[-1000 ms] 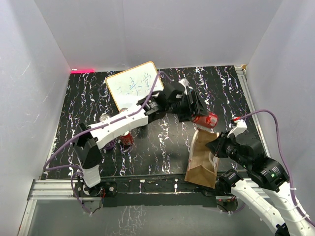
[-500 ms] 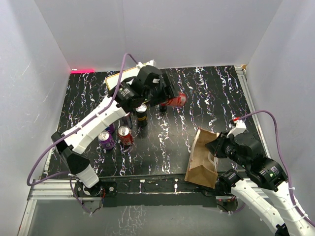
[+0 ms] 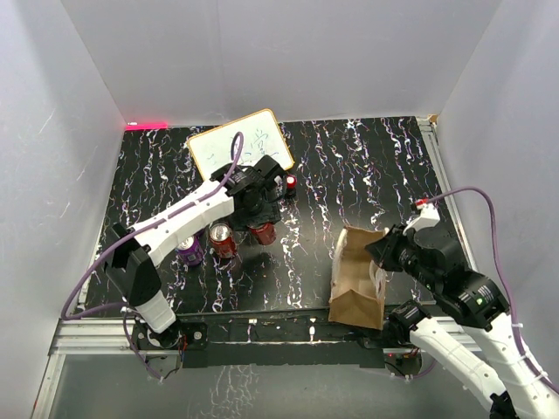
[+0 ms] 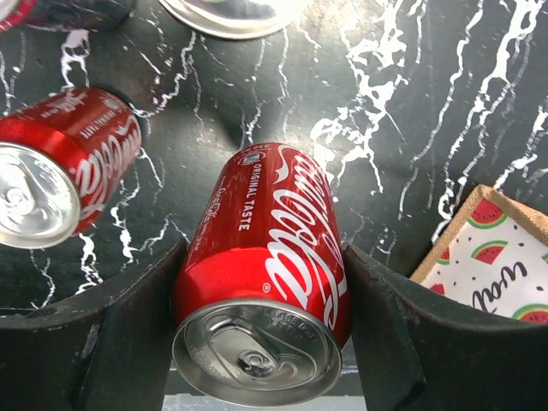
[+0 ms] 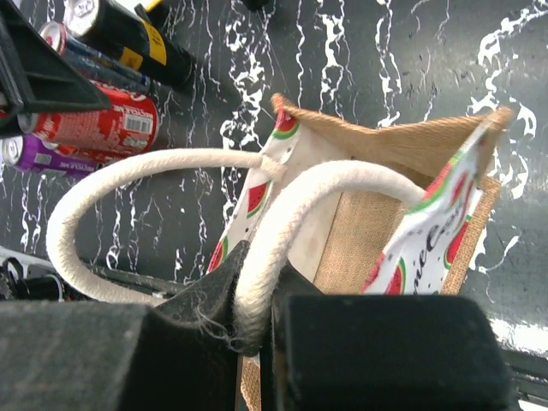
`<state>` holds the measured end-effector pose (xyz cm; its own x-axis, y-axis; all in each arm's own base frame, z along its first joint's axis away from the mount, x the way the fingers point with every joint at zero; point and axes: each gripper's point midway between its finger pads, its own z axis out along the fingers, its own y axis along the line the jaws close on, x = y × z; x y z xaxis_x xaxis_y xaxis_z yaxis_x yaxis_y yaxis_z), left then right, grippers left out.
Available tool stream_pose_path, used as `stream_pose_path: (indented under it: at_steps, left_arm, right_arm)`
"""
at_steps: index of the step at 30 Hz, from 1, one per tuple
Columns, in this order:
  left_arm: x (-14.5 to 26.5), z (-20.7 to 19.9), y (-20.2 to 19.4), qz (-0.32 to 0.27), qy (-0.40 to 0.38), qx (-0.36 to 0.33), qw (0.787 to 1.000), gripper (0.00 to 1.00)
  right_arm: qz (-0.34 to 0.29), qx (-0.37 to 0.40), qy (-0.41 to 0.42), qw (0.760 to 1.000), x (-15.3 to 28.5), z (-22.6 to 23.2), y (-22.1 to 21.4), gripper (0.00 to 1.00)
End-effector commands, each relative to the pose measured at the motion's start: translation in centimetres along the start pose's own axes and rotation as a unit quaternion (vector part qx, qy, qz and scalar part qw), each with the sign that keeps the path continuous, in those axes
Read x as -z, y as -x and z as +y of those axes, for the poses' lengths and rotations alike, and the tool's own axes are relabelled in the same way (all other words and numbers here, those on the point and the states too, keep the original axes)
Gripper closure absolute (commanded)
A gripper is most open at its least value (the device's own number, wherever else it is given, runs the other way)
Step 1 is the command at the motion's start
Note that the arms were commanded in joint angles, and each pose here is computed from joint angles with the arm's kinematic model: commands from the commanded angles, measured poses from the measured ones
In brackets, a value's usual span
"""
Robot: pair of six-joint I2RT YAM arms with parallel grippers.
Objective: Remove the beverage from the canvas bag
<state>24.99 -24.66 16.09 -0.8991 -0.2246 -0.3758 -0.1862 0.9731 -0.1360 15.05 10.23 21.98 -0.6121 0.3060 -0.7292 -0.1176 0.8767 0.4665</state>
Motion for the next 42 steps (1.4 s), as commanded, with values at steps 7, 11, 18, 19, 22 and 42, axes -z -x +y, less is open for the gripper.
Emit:
stream_pose_path:
  at_steps: [7,11,18,19,22,42]
  left_arm:
    - [-1.7,2.5,1.6,-0.03,0.074,-0.034,0.996,1.0]
    - [-3.1,2.7,1.2,-0.024,0.078,-0.039,0.996,1.0]
    - [-4.7,3.7,0.2,-0.013,0.1,-0.043,0.994,1.0]
    - [-4.8,3.9,0.1,-0.011,0.102,-0.044,0.994,1.0]
    - [-5.5,4.1,-0.4,-0.005,0.104,-0.046,0.994,0.96]
    - [-7.6,3.9,-1.3,0.012,0.103,-0.061,0.993,0.2]
  right_arm:
    - [-0.099,0.023,0.051,0.994,-3.0,7.0,10.2,0.92]
    - [-0.141,0.039,0.057,0.988,-2.8,9.0,14.2,0.92]
    - [-0.147,0.005,-0.014,0.989,-4.2,6.3,13.9,0.92]
    - [-0.142,-0.007,-0.034,0.989,-4.4,5.3,13.3,0.92]
    - [-0.124,-0.035,-0.093,0.987,-5.2,2.5,11.2,0.92]
    - [-0.075,-0.026,-0.198,0.977,-3.2,-3.5,6.2,0.54]
